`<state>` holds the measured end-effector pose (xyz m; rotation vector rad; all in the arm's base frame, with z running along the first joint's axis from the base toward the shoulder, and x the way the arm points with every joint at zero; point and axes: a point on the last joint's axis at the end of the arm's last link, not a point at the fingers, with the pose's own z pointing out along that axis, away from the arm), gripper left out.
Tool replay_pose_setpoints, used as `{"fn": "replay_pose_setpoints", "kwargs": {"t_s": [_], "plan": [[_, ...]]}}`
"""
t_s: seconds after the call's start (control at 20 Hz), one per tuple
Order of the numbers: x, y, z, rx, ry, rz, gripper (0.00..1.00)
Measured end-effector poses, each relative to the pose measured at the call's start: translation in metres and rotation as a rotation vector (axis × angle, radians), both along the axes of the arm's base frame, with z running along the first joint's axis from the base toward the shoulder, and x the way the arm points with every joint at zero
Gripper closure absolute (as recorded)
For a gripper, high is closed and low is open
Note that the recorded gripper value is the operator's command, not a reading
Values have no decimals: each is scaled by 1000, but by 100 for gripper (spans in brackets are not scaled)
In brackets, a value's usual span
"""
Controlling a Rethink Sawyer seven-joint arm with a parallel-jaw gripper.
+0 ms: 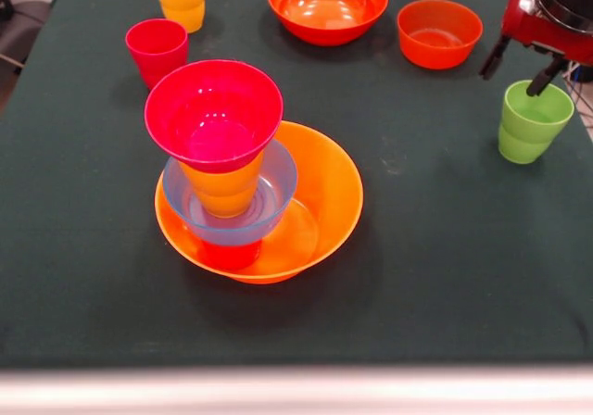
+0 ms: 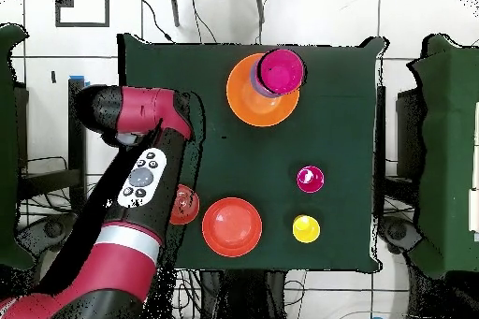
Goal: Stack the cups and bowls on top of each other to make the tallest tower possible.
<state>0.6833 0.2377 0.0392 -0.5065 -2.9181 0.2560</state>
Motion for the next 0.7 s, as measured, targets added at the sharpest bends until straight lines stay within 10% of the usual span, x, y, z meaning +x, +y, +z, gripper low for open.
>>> {"fn": "replay_pose_setpoints", "kwargs": {"t_s": [0.7], "plan": [[-3,-8,35,13,-21,-30,0]]}}
